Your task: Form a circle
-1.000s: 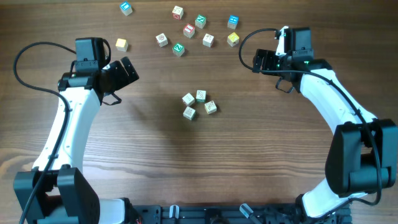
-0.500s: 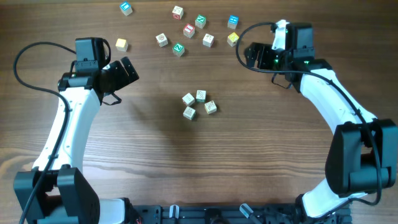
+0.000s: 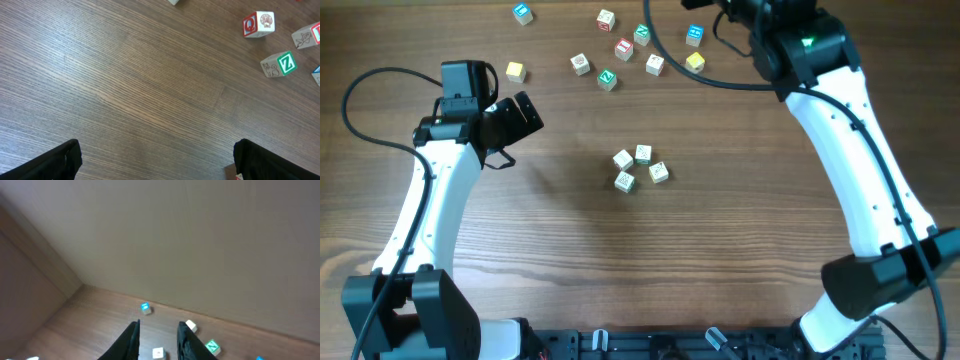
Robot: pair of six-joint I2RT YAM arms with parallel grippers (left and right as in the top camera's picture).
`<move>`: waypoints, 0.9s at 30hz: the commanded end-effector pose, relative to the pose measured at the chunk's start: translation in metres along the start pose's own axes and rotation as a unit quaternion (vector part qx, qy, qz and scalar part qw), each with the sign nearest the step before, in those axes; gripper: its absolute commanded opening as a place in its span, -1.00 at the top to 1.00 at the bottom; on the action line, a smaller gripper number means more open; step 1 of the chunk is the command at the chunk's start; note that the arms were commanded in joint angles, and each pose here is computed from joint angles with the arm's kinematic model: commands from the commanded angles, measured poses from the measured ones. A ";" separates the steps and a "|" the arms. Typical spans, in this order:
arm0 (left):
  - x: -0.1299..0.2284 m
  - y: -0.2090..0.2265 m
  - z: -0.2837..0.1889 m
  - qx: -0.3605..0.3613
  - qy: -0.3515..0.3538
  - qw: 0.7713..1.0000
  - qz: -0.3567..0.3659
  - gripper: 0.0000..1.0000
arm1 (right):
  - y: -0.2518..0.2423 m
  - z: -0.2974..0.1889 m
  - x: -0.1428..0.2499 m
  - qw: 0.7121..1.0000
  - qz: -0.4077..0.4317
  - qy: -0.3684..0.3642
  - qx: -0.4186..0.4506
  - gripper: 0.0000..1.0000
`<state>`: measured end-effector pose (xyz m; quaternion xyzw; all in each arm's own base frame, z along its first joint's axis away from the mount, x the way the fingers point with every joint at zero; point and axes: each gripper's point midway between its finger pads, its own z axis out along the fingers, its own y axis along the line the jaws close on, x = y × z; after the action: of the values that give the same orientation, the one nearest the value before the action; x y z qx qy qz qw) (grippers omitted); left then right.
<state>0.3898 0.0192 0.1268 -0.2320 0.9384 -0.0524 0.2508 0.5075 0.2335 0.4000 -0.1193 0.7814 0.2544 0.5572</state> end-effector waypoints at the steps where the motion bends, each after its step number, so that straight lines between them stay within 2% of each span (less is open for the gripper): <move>1: -0.004 -0.002 -0.002 0.003 -0.006 1.000 -0.006 -1.00 | -0.002 0.054 0.065 0.996 -0.062 0.070 0.006 0.34; 4: -0.004 -0.002 -0.002 0.003 -0.006 1.000 -0.007 -1.00 | 0.013 0.101 0.143 0.980 -0.141 0.138 -0.023 -0.08; 5: -0.004 -0.002 -0.002 0.003 -0.006 1.000 -0.007 -1.00 | 0.013 0.121 0.178 0.969 -0.184 0.162 -0.023 -0.34; 7: -0.004 -0.002 -0.002 0.003 -0.006 1.000 -0.007 -1.00 | 0.009 0.147 0.230 0.953 -0.233 0.194 -0.027 -0.57; 10: -0.004 -0.002 -0.002 0.003 -0.006 1.000 -0.007 -1.00 | -0.001 0.170 0.288 0.939 -0.254 0.228 -0.035 -0.65; 13: -0.004 -0.002 -0.002 0.003 -0.006 1.000 -0.007 -1.00 | -0.016 0.181 0.329 0.934 -0.248 0.254 -0.032 -0.68; 19: -0.004 -0.002 -0.002 0.003 -0.006 1.000 -0.006 -1.00 | -0.021 0.188 0.367 0.930 -0.240 0.275 -0.046 -0.69; 23: -0.004 -0.002 -0.002 0.003 -0.006 1.000 -0.006 -1.00 | -0.020 0.192 0.364 0.933 -0.241 0.263 -0.047 -0.44; 25: -0.004 -0.002 -0.002 0.003 -0.006 1.000 -0.007 -1.00 | -0.019 0.194 0.359 0.935 -0.242 0.253 -0.046 -0.41; 27: -0.004 -0.002 -0.002 0.003 -0.006 1.000 -0.007 -1.00 | -0.019 0.195 0.357 0.937 -0.242 0.249 -0.046 -0.24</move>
<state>0.3898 0.0192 0.1268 -0.2318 0.9384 -0.0524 0.2508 0.5511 0.3547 0.0252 -0.3860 0.8295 0.1032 0.3902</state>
